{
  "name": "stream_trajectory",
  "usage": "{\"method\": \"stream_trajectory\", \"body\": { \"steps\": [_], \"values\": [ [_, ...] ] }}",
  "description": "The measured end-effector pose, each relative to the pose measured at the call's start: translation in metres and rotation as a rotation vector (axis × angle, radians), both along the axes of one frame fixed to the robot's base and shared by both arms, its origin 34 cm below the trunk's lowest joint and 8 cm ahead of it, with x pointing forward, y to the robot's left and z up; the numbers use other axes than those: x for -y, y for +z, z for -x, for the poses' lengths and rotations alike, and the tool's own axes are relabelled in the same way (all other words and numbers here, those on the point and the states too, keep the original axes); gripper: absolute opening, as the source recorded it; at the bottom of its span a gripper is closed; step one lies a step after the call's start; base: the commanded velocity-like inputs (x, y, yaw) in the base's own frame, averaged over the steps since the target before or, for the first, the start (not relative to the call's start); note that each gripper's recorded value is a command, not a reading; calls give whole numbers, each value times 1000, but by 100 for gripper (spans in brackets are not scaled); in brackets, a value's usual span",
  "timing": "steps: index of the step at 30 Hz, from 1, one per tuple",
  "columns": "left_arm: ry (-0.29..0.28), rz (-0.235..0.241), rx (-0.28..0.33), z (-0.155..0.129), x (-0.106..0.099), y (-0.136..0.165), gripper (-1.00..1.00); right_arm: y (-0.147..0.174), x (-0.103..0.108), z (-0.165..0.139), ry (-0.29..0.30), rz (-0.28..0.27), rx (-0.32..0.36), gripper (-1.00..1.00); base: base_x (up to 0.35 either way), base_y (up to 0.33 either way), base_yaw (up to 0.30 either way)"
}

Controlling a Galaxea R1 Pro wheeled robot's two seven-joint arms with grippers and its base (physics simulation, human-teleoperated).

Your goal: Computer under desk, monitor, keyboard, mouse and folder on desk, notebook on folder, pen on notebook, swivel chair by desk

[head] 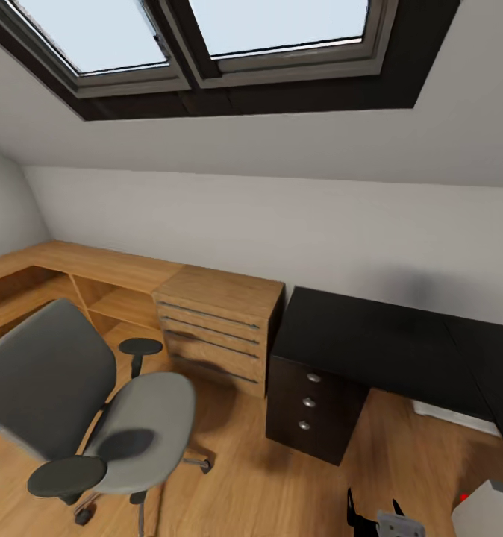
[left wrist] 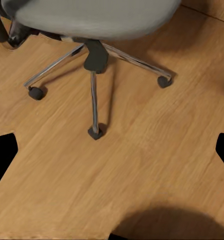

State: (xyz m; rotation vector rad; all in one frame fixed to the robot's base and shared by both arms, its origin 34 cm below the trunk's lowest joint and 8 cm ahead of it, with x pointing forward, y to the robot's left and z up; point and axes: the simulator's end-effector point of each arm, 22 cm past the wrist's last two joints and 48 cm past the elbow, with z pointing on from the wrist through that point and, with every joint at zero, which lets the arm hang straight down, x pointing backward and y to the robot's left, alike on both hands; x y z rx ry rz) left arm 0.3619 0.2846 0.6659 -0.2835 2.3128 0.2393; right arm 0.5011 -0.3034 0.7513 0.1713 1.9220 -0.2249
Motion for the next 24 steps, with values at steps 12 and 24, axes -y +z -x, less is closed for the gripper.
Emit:
{"method": "stream_trajectory", "body": {
  "steps": [12, 24],
  "values": [
    [2, 0, -32, 4, -1, -4, 100, -7, 1, 3, 0, 1, -39, 100, -296, -7, 281],
    [-6, 7, -48, 6, 0, -7, 100, -9, 1, 3, 1, 1, -54, 100, -20, -2, 281]
  ]
}}
